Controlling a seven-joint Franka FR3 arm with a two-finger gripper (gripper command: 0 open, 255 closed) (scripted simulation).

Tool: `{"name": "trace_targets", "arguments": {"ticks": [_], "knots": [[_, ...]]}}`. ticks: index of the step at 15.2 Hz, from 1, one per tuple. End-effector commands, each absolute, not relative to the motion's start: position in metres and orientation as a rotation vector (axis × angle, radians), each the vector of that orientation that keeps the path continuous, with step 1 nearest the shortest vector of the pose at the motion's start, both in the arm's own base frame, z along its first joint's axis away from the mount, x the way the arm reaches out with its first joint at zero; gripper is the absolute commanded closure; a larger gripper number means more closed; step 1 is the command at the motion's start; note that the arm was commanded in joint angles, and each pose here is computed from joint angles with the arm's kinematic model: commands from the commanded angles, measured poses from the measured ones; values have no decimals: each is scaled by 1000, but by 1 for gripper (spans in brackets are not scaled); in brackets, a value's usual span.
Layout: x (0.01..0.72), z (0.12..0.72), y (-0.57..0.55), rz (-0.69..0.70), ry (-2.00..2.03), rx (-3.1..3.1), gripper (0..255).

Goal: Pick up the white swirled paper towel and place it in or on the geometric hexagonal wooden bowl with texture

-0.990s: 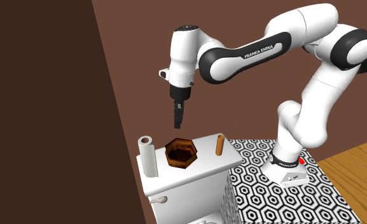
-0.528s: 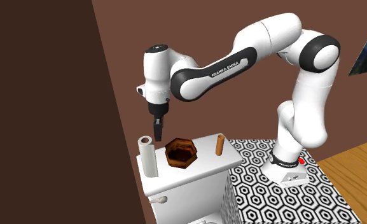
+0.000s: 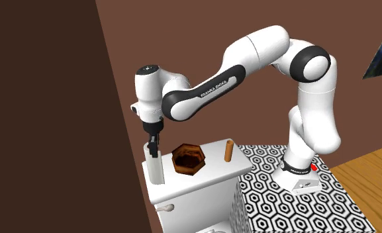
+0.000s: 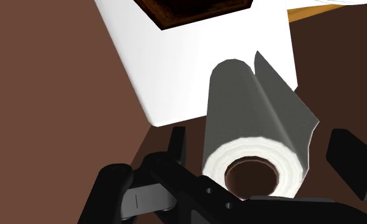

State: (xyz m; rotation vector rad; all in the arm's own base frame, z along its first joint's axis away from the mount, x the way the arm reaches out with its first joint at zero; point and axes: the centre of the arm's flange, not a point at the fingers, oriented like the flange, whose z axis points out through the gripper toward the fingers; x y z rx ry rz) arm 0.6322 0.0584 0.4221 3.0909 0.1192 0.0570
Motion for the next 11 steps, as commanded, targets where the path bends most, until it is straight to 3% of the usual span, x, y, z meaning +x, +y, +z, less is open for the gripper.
{"name": "trace_targets", "arguments": {"ticks": [1, 11], "knots": [[633, 412, 57, 58, 119, 3091, 0], [633, 404, 57, 58, 119, 3091, 0]]}}
